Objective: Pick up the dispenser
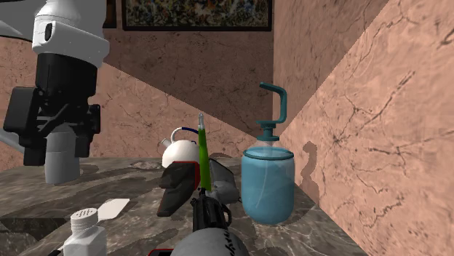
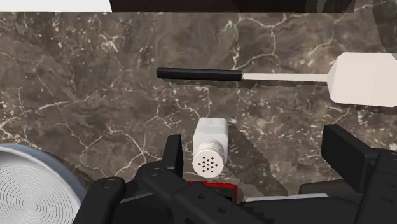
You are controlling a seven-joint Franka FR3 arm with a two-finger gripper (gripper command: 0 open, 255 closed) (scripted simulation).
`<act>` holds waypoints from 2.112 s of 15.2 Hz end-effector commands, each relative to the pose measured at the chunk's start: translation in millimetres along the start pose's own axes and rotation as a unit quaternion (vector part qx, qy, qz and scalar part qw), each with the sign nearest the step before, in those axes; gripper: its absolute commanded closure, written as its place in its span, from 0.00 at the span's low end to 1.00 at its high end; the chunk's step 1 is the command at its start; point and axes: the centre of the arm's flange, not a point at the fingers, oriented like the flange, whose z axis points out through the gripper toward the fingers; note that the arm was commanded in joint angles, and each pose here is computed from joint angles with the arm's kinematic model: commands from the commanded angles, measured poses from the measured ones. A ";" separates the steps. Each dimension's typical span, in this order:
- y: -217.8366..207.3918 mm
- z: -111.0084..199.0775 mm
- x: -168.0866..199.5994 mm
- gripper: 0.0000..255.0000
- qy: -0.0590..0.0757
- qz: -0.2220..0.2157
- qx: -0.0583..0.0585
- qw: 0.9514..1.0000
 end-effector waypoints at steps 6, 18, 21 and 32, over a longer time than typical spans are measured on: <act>-18.6 -12.9 51.9 0.00 0.030 0.016 0.007 0.999; -55.2 -57.5 174.7 0.00 0.102 0.056 0.025 0.993; -62.6 -71.6 204.7 0.00 0.120 0.066 0.029 0.990; -81.1 -108.1 289.3 0.00 0.172 0.094 0.041 0.980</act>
